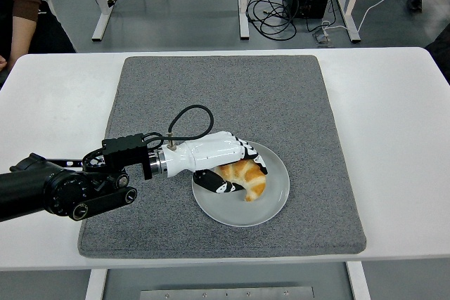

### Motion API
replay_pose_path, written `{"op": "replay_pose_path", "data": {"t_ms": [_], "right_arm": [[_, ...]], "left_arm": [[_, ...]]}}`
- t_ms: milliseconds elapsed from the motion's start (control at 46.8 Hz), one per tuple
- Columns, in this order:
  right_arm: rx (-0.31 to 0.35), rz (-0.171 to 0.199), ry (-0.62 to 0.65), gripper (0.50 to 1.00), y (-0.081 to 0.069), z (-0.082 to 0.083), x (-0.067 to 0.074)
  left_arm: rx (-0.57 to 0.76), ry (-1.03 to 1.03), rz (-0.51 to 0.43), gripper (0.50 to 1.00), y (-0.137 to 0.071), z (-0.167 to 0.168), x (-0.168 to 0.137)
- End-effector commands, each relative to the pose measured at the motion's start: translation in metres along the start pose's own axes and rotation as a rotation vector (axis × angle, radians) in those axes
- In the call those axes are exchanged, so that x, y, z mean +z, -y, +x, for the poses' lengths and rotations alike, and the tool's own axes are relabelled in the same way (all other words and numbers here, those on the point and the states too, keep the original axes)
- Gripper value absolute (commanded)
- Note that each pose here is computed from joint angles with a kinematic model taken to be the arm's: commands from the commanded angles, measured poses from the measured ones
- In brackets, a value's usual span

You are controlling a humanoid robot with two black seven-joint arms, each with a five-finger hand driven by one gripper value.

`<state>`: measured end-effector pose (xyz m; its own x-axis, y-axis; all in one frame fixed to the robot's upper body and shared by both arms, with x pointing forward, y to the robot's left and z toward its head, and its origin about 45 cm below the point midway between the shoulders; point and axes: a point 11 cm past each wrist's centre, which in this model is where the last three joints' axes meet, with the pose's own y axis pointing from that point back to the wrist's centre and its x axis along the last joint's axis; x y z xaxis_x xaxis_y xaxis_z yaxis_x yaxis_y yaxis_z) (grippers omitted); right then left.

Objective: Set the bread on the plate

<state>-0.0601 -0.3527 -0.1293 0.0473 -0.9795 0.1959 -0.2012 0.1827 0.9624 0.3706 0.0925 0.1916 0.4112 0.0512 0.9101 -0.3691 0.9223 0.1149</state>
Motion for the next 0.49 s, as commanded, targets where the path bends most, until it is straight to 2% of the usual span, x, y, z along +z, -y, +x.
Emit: {"op": "replay_pose_path", "data": {"t_ms": [0, 64, 470], "right_arm": [[0.000, 0.000, 0.000, 1.000, 0.0000, 0.0000, 0.0000], [0.000, 0.000, 0.000, 1.000, 0.0000, 0.0000, 0.0000], [0.000, 0.000, 0.000, 1.000, 0.0000, 0.0000, 0.0000]], "left_arm": [[0.001, -0.002, 0.001, 0.500, -0.0001, -0.0003, 0.0000], [0.001, -0.002, 0.001, 0.505, -0.0001, -0.0003, 0.0000], [0.024, -0.033, 0.015, 0.678, 0.0000, 0.0025, -0.0016]]}}
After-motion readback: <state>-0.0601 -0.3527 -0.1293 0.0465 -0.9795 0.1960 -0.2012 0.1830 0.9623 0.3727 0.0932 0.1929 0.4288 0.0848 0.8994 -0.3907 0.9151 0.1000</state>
